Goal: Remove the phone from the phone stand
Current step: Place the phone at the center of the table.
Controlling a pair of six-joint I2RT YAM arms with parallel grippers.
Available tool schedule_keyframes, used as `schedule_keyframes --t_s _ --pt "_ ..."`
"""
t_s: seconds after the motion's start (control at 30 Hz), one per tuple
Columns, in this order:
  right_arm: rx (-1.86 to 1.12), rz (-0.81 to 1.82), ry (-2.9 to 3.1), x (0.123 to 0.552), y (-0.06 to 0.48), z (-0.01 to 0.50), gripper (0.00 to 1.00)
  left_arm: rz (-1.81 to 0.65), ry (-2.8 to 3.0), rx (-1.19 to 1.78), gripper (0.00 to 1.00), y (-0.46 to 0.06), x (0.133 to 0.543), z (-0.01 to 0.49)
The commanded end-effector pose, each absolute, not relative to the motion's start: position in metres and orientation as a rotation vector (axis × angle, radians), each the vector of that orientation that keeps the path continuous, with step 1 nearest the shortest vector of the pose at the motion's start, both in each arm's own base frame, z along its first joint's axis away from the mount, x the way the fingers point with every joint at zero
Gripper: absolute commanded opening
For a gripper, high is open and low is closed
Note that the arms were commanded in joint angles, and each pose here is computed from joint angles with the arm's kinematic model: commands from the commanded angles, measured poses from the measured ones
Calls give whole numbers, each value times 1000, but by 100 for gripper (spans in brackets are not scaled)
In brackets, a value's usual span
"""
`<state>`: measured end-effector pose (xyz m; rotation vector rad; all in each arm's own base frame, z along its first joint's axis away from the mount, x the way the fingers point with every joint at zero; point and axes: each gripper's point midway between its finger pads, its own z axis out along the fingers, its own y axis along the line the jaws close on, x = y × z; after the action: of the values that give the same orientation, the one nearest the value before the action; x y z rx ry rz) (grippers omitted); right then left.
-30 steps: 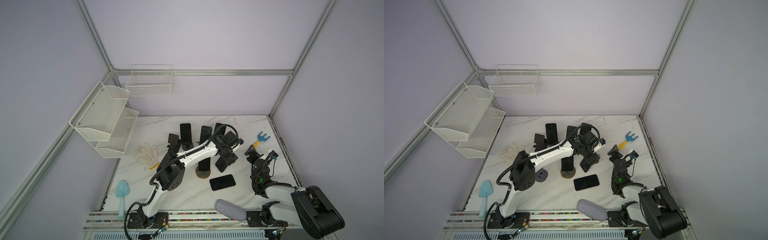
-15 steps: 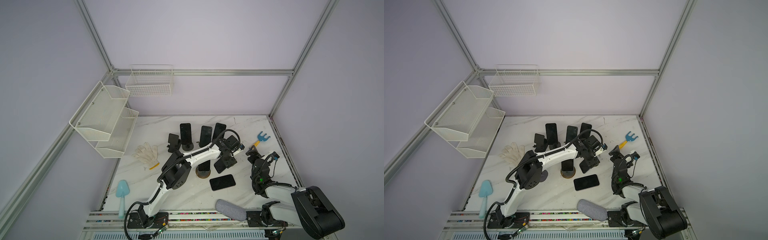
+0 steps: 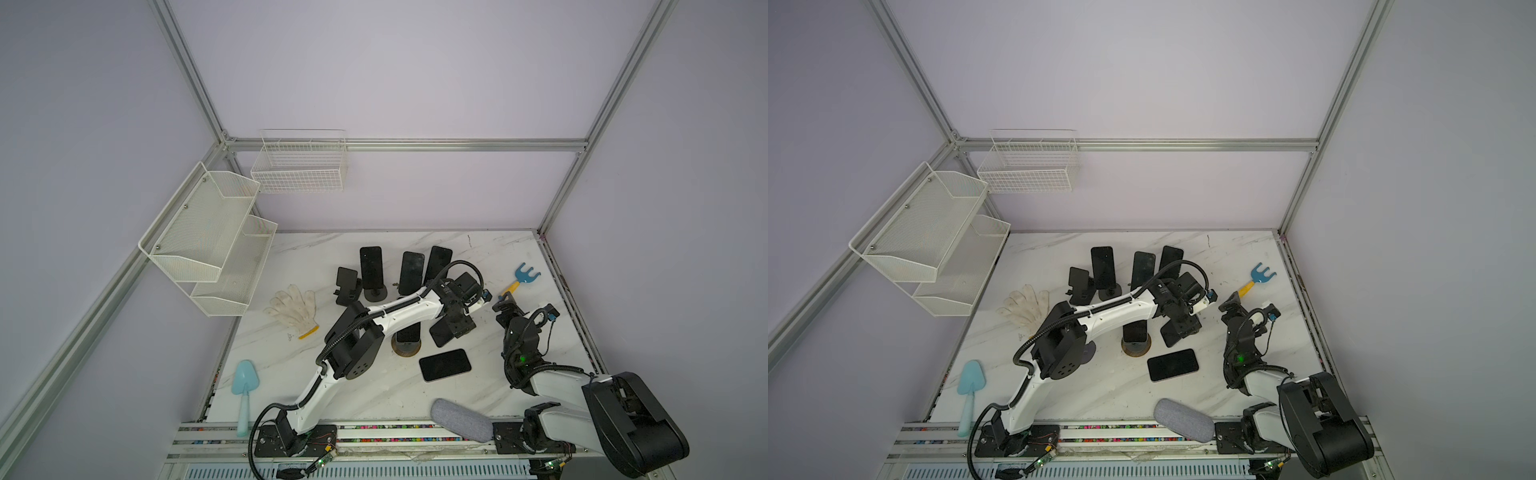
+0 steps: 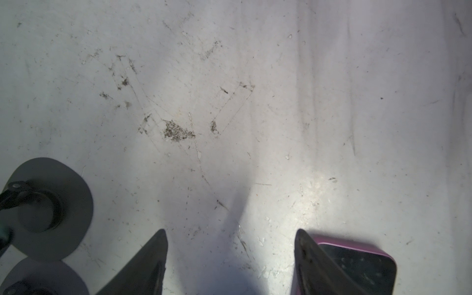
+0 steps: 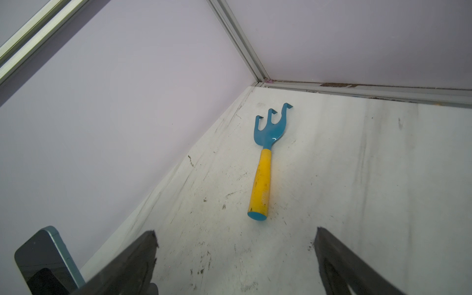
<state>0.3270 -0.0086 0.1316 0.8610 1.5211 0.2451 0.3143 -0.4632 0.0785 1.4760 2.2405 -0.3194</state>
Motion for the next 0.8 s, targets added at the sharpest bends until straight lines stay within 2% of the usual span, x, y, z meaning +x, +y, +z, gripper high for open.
schedule_keyframes --t_s 0.0,0.77 --pt "892 248 1497 328 -13 135 97 -370 2182 1506 66 -483 316 79" --pt "890 249 1510 330 -14 134 97 -369 2189 1546 67 -481 312 45"
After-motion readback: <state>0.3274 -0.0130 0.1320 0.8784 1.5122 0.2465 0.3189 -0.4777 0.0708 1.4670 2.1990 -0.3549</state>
